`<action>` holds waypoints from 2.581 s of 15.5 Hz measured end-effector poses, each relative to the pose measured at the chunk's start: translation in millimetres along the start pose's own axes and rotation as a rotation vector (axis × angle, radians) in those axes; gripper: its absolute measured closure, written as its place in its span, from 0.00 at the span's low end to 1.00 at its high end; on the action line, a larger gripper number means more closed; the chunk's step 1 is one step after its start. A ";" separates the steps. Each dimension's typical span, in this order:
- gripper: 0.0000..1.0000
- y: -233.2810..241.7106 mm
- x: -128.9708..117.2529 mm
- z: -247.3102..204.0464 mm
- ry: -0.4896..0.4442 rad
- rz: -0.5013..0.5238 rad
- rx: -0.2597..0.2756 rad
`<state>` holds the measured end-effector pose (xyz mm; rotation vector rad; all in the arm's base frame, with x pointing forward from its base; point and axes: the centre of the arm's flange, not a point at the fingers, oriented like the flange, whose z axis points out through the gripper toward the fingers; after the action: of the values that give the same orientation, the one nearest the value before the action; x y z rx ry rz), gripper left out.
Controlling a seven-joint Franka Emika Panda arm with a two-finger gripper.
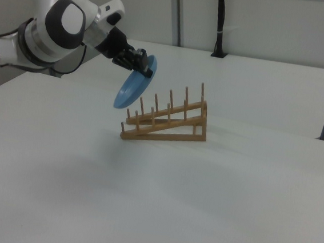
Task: Place plate in plate rack
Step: 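Lift the plate upright and carry it over the wooden rack pegs, then lower the plate between the pegs and open the gripper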
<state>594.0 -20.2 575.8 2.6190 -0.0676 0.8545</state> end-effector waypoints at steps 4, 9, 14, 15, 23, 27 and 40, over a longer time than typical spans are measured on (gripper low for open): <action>0.96 -24.9 2.4 -3.9 0.170 0.083 -0.183; 0.96 -88.1 -9.1 15.3 0.365 0.173 -0.244; 0.96 -138.4 -30.4 56.7 0.437 0.215 -0.320; 0.96 -142.6 -33.3 63.0 0.440 0.218 -0.330; 0.96 -167.1 -46.2 86.9 0.534 0.253 -0.417; 0.96 -177.1 -54.3 100.6 0.551 0.265 -0.426; 0.59 -200.4 -75.7 129.1 0.525 0.221 -0.452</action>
<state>636.9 111.6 367.6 1.9311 -0.3654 1.3908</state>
